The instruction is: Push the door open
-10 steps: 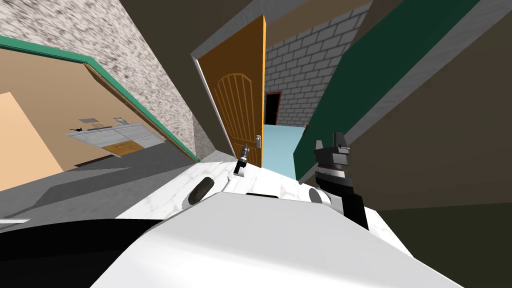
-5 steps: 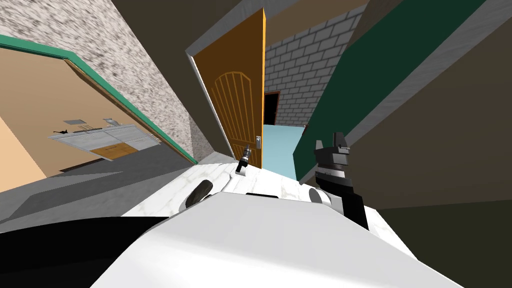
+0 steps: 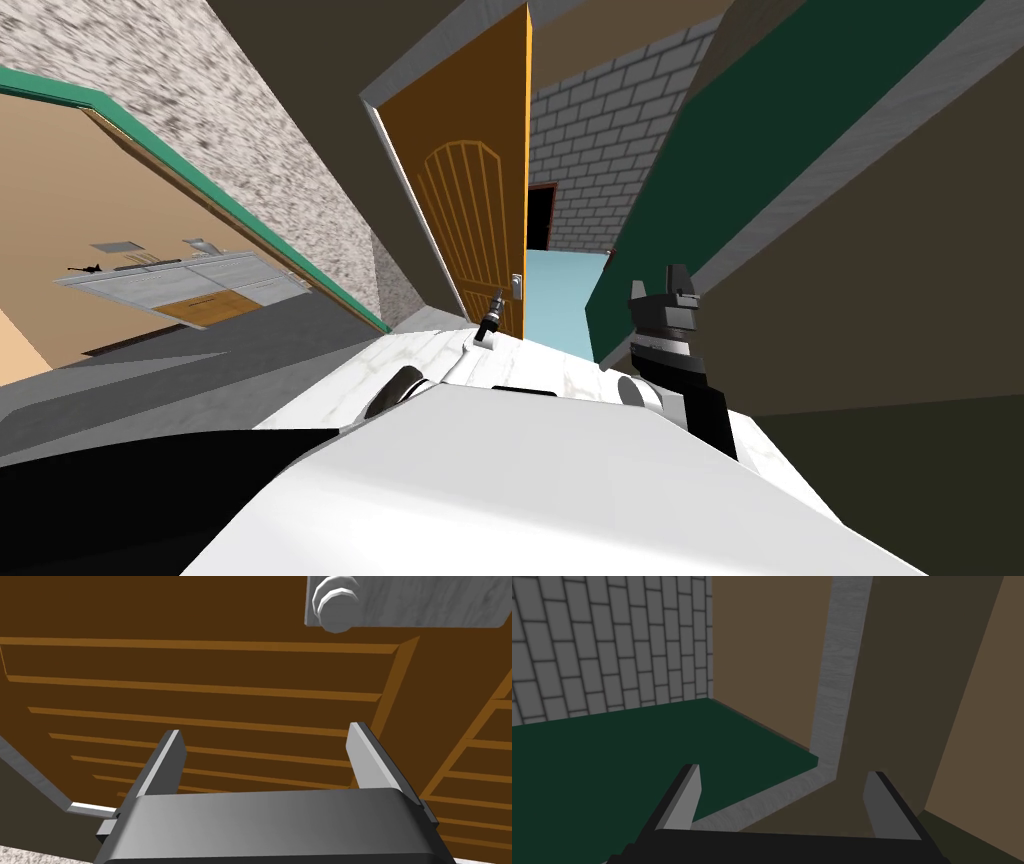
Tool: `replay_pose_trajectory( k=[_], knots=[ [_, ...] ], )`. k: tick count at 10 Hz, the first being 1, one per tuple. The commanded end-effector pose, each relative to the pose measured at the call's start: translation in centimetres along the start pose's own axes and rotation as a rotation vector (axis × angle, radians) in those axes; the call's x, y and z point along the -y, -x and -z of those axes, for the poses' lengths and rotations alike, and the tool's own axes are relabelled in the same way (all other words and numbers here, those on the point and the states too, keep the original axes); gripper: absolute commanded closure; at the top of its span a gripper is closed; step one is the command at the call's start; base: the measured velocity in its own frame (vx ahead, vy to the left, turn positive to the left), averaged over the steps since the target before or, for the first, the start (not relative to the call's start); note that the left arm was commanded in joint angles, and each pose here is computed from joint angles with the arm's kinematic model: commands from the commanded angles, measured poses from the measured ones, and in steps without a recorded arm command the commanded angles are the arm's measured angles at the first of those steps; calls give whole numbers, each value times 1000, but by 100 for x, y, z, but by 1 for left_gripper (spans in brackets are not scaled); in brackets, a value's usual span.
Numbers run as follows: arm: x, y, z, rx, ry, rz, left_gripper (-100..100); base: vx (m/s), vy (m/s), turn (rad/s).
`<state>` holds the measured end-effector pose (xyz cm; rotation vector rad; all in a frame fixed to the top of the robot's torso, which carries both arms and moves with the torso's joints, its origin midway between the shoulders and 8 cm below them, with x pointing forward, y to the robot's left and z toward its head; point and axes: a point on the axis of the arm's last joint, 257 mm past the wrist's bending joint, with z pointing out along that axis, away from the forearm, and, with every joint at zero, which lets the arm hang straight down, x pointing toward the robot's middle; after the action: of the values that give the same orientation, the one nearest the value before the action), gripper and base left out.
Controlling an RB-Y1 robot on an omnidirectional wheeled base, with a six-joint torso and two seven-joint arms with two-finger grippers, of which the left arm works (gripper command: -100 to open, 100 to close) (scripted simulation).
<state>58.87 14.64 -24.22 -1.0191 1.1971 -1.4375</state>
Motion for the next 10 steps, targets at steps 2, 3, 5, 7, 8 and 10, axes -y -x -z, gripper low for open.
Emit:
replay_pose_trajectory(
  k=[2, 3, 5, 7, 8, 10],
  knots=[
    [-121, -38, -25, -7, 27, -2, -100, 42, 21, -28],
    [-179, -65, -50, -12, 43, -3, -100, 43, 30, -40],
    [-291, -118, -96, -23, 76, -6, -100, 67, 46, -54],
    [-380, -165, -128, -31, 102, -8, -100, 64, 55, -47],
    [-422, -187, -143, -36, 115, -9, -100, 65, 45, -43],
    [-486, -225, -164, -42, 135, -11, -100, 56, 38, -34]
  ],
)
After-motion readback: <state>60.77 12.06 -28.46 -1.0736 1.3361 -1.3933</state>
